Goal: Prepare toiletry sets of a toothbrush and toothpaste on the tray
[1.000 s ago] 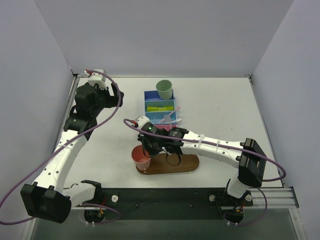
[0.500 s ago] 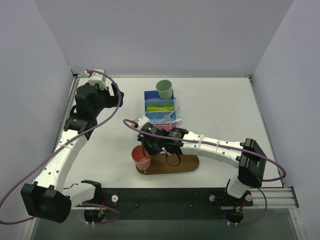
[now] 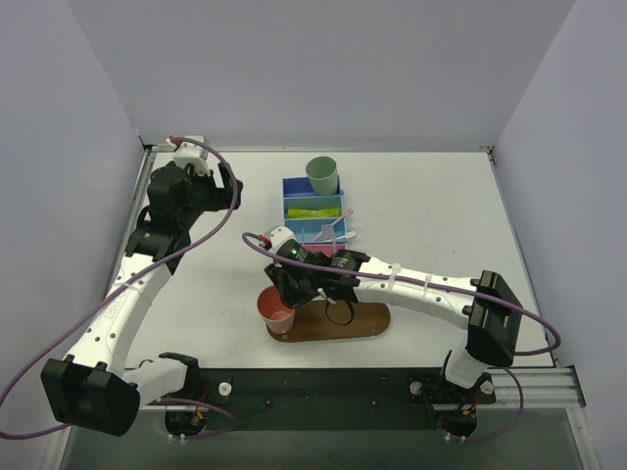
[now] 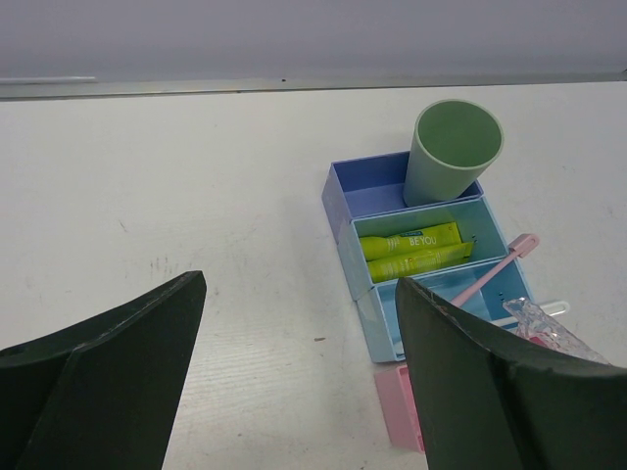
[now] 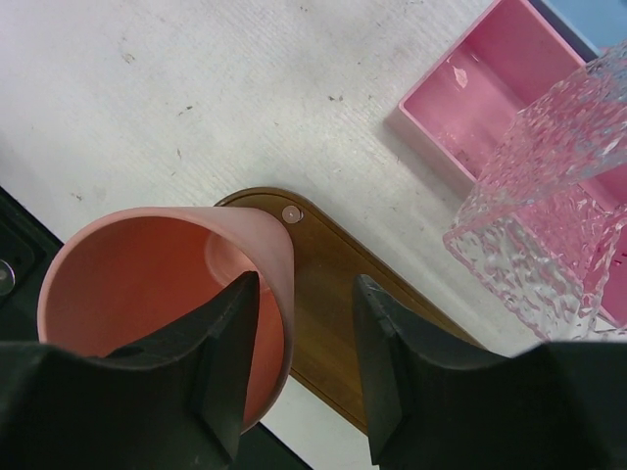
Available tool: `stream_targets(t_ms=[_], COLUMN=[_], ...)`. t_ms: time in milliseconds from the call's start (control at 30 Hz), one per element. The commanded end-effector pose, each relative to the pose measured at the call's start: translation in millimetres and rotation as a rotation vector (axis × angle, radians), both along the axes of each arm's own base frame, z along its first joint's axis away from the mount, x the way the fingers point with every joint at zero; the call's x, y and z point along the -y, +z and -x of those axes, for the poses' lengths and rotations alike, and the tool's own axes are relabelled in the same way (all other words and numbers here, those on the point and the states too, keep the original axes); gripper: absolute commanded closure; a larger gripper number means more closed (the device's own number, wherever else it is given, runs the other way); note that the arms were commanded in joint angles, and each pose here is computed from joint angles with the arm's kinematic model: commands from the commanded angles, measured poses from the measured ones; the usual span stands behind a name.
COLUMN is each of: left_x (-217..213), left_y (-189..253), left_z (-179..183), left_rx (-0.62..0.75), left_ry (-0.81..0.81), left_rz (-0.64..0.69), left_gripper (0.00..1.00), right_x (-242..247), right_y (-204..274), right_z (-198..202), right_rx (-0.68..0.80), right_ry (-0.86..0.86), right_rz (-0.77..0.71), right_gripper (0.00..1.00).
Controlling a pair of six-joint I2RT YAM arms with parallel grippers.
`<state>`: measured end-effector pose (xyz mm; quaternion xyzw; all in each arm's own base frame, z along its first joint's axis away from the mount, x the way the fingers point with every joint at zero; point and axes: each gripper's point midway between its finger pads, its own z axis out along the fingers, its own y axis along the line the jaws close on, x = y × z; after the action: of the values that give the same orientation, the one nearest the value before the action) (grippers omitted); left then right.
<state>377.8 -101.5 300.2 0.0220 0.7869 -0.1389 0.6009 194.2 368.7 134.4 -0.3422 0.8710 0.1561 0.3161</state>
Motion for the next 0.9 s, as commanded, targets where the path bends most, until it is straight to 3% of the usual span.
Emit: stream_targets(t_ms=[0, 300, 667, 867], left_x=[-3.3, -4.3, -5.2, -9.1], left_y=[8.4, 9.3, 13.5, 17.5], left_z=[-3.7, -3.0, 0.0, 1.5], left_rx=[0.033, 0.038, 0.054, 0.072], left_ry=[0.010, 0.010, 0.016, 0.043], left_rz=[-0.010, -0.015, -0.005, 0.006], left_gripper=[0.11, 0.11, 0.11, 0.12], right_x=[2.7, 2.9, 12.5, 61.8], right_y=[25.1, 39.7, 99.9, 120.4], right_z=[-2.3, -1.1, 3.4, -25.9], right_rx=[0.026, 0.036, 0.098, 0.239], right_ry=[-0.019, -0.019, -0.020, -0.127], right_rz=[-0.045, -0.084, -0.223, -0.145], right_gripper=[0.60, 0.43, 0.43, 0.43])
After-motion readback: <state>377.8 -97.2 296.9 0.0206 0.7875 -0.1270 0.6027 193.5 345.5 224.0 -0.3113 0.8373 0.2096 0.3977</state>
